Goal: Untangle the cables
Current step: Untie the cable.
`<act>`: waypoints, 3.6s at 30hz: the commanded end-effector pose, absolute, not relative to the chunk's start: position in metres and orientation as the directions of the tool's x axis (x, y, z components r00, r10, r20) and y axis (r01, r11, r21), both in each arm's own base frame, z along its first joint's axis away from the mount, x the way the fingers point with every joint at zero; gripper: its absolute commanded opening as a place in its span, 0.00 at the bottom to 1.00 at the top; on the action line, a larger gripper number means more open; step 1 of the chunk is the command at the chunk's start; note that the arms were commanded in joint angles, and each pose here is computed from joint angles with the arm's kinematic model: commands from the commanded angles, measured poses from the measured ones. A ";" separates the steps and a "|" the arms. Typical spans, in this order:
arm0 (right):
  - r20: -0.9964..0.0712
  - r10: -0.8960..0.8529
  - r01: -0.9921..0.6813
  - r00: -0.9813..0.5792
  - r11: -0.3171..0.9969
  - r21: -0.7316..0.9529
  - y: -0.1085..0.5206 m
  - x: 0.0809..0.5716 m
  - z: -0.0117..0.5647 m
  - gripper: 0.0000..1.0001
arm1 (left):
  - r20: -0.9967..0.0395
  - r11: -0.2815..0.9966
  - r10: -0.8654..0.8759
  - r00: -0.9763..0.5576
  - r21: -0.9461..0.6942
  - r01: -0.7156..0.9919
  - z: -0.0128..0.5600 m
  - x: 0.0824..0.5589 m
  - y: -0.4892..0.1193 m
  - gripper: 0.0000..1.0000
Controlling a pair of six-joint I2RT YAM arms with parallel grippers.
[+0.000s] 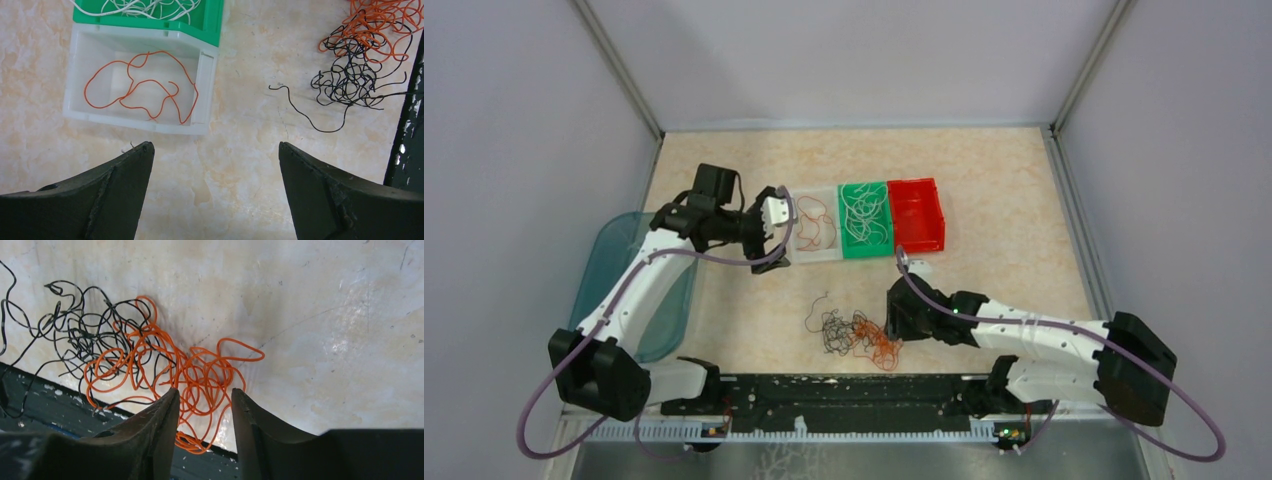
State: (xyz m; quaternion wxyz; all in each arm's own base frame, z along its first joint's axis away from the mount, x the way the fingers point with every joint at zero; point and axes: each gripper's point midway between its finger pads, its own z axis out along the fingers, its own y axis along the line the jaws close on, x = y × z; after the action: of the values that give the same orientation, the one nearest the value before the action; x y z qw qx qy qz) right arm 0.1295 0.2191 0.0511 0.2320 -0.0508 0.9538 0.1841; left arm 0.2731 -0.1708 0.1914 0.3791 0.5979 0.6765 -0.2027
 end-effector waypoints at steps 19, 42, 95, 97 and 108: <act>-0.860 0.034 -0.567 -0.509 0.739 0.364 0.297 0.223 0.247 0.00 | -0.848 0.184 0.526 0.071 0.195 0.963 0.241 0.257 -0.196 0.99; -0.916 0.023 -0.894 -0.401 0.209 0.397 0.371 0.172 0.355 0.00 | -0.946 0.014 0.273 0.178 0.189 0.982 0.298 0.202 -0.244 0.82; -0.933 0.057 -0.877 -0.357 0.323 0.355 0.296 0.184 0.381 0.69 | -0.678 0.152 0.129 0.724 0.735 0.661 0.386 0.210 -0.249 0.06; -0.938 0.095 -0.873 -0.335 0.343 0.346 0.299 0.195 0.383 0.69 | -0.676 0.143 0.116 0.728 0.737 0.661 0.388 0.207 -0.252 0.06; -0.938 0.129 -0.888 -0.322 0.302 0.347 0.329 0.218 0.373 0.71 | -0.718 0.149 0.089 0.690 0.694 0.704 0.398 0.204 -0.261 0.05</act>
State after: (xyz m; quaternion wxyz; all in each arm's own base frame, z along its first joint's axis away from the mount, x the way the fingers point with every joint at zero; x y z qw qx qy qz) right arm 0.2115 0.3225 0.3488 0.4586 -0.3010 0.6750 0.4934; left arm 0.2092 -0.2581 0.3729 0.6680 0.6200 0.3471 -0.2213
